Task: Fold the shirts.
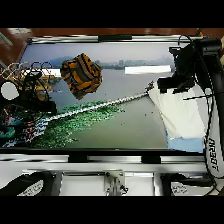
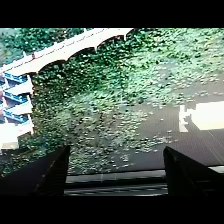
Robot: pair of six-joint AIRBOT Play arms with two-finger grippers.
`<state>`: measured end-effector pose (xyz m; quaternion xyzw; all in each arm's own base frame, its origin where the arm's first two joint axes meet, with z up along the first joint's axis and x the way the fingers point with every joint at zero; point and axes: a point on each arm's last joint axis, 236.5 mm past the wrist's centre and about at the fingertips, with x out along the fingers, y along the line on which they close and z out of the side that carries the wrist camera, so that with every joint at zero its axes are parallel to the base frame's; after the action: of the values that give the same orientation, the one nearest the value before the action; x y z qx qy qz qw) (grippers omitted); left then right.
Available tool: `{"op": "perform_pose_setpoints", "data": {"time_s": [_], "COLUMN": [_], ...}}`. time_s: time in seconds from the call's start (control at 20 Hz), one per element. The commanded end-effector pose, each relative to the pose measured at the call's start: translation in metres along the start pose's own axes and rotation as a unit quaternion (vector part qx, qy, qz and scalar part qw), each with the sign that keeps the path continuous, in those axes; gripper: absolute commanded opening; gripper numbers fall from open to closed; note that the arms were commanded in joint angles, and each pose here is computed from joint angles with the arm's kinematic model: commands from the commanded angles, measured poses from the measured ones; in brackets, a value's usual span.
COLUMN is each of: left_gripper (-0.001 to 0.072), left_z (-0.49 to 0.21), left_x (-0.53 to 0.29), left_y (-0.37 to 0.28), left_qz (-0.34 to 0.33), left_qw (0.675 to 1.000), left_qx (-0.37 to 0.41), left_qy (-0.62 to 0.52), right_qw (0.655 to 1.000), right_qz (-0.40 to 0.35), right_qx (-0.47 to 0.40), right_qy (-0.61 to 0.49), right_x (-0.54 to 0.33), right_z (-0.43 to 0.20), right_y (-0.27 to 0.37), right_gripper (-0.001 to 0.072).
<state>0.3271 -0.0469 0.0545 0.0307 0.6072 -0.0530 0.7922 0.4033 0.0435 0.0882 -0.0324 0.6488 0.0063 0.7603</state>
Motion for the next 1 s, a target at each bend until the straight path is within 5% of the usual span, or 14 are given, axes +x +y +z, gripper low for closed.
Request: {"op": "perform_pose_setpoints", "data": {"time_s": [0.0,0.95], "left_gripper": [0.072,0.072], "left_z": [0.0,0.015], "left_x": [0.0,0.004], "left_y": [0.0,-0.006], "left_qz": [0.0,-0.012], "left_qw": [1.0,1.0], "left_qx": [0.001,-0.002], "left_qy": [0.001,-0.027], "right_qw": [1.0,0.999], "right_qz": [0.0,0.01], "right_qx": [0.0,0.011], "right_qy": [0.0,-0.043], "right_x": [0.0,-0.001], "right_z": [0.0,0.02], "right_y": [0.0,0.005], "right_gripper": [0.0624,0.0624]}}
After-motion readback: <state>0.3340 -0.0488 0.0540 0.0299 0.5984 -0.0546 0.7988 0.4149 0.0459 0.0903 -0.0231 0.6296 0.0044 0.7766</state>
